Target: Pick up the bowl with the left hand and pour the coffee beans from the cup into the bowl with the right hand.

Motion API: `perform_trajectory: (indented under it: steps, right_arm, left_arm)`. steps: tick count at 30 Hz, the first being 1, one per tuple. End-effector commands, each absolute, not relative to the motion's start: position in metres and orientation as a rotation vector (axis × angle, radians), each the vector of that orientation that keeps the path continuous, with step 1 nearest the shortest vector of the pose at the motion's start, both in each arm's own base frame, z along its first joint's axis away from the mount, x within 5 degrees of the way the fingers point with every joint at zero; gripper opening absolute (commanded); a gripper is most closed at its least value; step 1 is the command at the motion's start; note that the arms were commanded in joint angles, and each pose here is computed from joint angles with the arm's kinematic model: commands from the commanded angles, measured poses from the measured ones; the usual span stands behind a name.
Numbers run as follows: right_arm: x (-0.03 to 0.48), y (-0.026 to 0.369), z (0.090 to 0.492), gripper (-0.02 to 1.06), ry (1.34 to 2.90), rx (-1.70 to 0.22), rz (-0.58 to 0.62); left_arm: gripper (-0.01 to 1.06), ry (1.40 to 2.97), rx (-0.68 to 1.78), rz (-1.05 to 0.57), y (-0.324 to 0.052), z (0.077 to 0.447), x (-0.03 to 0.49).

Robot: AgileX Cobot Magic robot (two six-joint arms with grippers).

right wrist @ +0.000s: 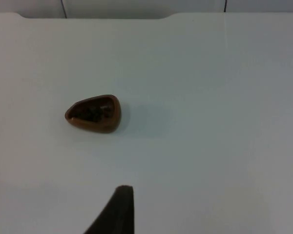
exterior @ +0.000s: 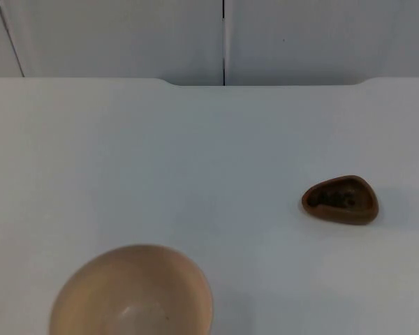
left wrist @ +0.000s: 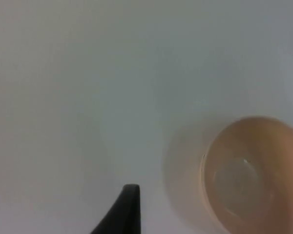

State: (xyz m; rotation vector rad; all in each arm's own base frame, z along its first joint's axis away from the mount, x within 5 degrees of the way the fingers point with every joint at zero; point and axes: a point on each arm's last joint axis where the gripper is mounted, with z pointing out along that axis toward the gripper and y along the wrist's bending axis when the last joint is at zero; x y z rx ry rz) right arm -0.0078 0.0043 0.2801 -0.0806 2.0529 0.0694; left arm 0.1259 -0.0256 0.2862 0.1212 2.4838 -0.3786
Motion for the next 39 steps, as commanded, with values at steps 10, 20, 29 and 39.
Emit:
perform_trajectory:
  steps: [10, 20, 29, 39]
  right_arm:
    - [-0.007, 0.004, 0.28, 1.05, 2.045, -0.079, 0.06]
    - [-0.007, 0.004, 0.28, 1.05, 2.045, -0.079, 0.06]
    - [-0.007, 0.004, 0.28, 1.05, 2.045, -0.079, 0.06]
    - [-0.007, 0.004, 0.28, 1.05, 2.045, -0.08, 0.059]
  left_arm:
    - [1.05, 2.595, 0.14, -0.422, -0.027, 0.269, 0.149]
    - [1.05, 2.624, 0.144, -0.457, -0.029, 0.263, 0.157]
    - [1.01, 2.631, 0.141, -0.476, -0.03, 0.263, 0.156]
    - [1.0, 2.634, 0.201, -0.509, -0.039, 0.262, 0.155]
